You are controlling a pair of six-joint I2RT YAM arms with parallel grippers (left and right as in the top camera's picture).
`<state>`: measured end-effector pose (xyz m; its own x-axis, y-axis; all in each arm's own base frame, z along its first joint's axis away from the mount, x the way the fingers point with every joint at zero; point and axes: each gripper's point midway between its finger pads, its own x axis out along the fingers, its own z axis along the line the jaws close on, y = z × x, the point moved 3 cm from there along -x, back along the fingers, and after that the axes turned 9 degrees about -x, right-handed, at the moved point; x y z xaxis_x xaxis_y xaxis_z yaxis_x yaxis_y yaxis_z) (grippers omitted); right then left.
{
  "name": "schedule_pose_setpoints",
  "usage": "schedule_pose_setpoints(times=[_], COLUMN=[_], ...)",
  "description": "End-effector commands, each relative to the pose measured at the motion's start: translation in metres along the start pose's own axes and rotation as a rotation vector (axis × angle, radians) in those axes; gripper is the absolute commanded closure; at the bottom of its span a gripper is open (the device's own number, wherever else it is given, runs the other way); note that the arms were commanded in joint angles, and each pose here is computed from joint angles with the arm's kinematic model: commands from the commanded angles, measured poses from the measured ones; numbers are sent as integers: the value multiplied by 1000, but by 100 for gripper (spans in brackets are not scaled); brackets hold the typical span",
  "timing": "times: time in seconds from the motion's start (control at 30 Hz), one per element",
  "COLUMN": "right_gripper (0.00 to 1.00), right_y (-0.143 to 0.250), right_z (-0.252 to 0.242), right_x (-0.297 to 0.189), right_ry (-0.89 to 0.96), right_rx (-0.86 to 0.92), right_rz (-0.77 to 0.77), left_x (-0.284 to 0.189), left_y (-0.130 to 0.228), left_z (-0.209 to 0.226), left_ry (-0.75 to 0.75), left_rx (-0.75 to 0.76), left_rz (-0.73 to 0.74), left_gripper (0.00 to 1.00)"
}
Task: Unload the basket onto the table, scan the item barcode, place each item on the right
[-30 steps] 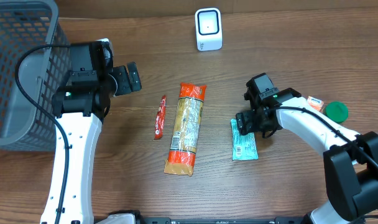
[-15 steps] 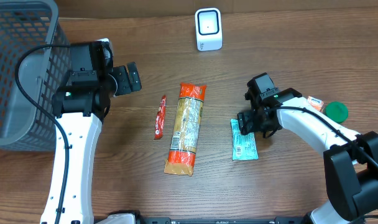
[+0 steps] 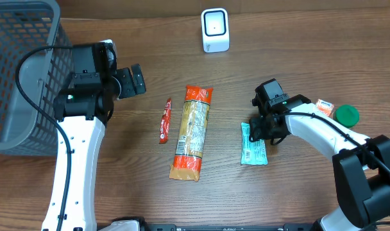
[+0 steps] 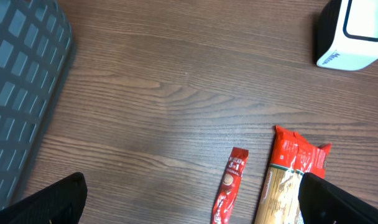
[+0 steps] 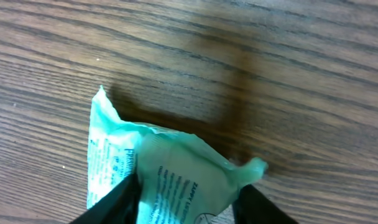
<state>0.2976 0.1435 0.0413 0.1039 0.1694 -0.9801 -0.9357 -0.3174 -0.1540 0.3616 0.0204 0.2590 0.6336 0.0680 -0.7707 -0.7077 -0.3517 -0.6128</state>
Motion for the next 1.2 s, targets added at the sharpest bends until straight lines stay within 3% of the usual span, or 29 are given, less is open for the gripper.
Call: schedule_pose_setpoints(times=[0.0,0.1,0.33,0.73,0.9,1.17], right_gripper=[56,55,42,39,30,33], right_y=[3,0,-2,17,21,21], right_z=[-4,1,-5,-9,-7,-7], right_x=[2,-6,-32,-25,-13,-5], right_ry=[20,-12,-65,-137,-162,-173], right_rx=[6,2,50,111,119,112], right_rz=[5,-22,-70,-4,-26,-58], left_x=[1,1,1,1,1,1], left_y=[-2,-2,-2,-2,-2,-2], left_z=[1,1,1,1,1,1], left_ry=[-11,-11,-11,-11,-11,-11], left_rx=[13,13,13,13,13,13], left_rz=[-5,-5,-5,-5,-5,-5], left_gripper=[0,0,0,0,0,0])
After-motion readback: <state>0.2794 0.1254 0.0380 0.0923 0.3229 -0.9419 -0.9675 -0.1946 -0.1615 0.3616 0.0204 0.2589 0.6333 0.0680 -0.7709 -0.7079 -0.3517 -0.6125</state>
